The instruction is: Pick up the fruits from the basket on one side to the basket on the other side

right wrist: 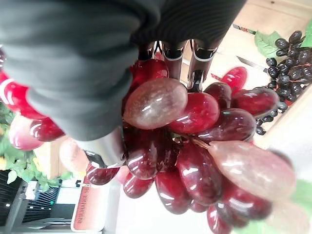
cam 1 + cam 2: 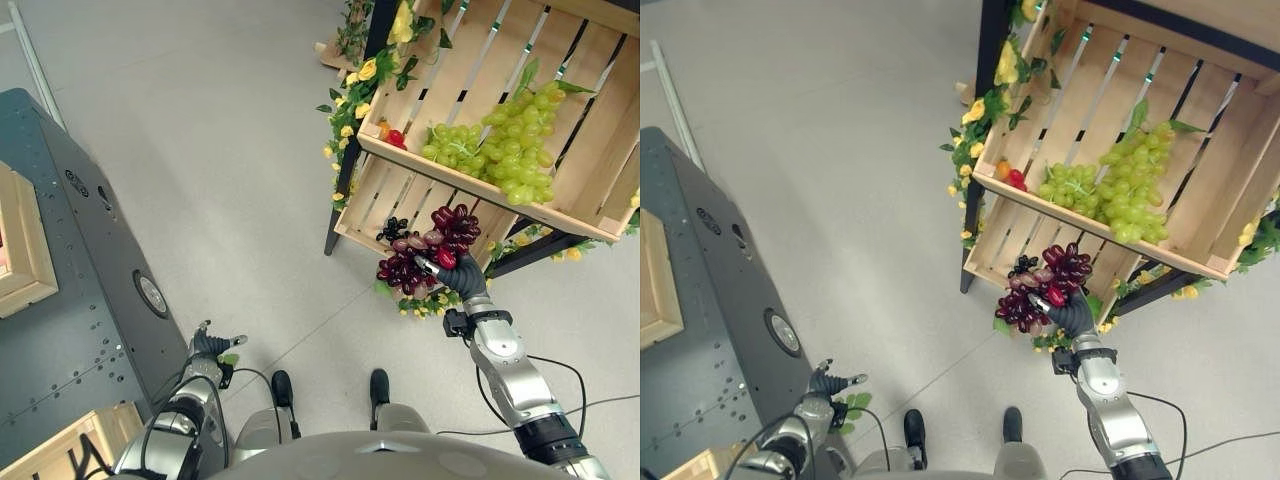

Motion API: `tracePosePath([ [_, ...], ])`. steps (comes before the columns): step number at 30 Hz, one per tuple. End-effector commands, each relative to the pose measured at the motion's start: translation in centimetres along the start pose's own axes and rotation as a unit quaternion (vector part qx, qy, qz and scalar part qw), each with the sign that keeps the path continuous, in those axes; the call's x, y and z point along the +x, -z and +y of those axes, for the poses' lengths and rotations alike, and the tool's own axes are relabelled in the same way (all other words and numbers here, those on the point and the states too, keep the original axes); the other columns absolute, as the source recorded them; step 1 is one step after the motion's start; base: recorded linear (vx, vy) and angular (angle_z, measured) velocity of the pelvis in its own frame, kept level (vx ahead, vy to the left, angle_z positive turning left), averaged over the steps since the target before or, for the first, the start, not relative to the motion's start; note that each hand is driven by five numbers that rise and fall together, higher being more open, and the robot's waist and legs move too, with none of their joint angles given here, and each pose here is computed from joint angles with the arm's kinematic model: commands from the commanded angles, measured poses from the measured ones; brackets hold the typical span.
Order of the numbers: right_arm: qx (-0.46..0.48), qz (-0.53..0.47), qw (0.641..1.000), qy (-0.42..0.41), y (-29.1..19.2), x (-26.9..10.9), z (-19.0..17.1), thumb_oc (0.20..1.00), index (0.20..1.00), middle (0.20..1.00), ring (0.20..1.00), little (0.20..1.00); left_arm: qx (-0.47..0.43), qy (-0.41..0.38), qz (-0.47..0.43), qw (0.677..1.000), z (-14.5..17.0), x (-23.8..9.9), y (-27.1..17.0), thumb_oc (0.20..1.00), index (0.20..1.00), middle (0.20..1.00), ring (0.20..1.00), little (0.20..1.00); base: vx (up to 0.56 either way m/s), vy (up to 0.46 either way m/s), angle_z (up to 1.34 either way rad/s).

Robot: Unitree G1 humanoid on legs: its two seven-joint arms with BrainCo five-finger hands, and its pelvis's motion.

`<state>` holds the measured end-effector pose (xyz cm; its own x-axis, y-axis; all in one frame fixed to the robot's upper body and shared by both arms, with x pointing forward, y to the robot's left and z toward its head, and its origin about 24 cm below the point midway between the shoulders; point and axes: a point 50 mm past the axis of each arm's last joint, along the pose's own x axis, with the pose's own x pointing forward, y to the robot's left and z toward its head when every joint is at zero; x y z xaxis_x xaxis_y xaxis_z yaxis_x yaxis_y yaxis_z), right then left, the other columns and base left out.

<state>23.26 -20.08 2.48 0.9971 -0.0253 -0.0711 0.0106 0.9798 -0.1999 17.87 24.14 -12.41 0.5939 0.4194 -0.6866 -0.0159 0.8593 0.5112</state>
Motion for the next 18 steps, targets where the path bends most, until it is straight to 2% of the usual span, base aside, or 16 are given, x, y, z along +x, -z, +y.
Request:
tracePosePath([
  [1,-0.007,-0.123,0.992,0.027,-5.2,0.6,-2.0,0.200,0.200,0.200,0.200,0.200,0.039,0.019,0.050,0.998,-1.0,-0.7,3.0,1.000,1.000,1.000,1.000,1.000,0.04,-0.017,-0.02],
  [5,-0.012,-0.149,0.988,0.043,-6.3,0.1,-3.0,0.200,0.200,0.200,0.200,0.200,0.060,0.042,0.092,0.993,-2.5,-1.9,5.6,1.000,1.000,1.000,1.000,1.000,0.04,-0.045,0.01],
  [7,-0.014,-0.159,0.986,0.056,-6.8,-0.3,-3.9,0.200,0.200,0.200,0.200,0.200,0.041,0.050,0.116,0.991,-2.9,-2.3,6.6,1.000,1.000,1.000,1.000,1.000,0.02,-0.048,0.05],
  [18,-0.007,-0.212,0.972,0.097,-9.2,-0.7,-5.7,0.200,0.200,0.200,0.200,0.200,0.050,0.039,0.107,0.992,-2.5,-2.2,6.4,1.000,1.000,1.000,1.000,1.000,0.01,-0.012,0.05],
])
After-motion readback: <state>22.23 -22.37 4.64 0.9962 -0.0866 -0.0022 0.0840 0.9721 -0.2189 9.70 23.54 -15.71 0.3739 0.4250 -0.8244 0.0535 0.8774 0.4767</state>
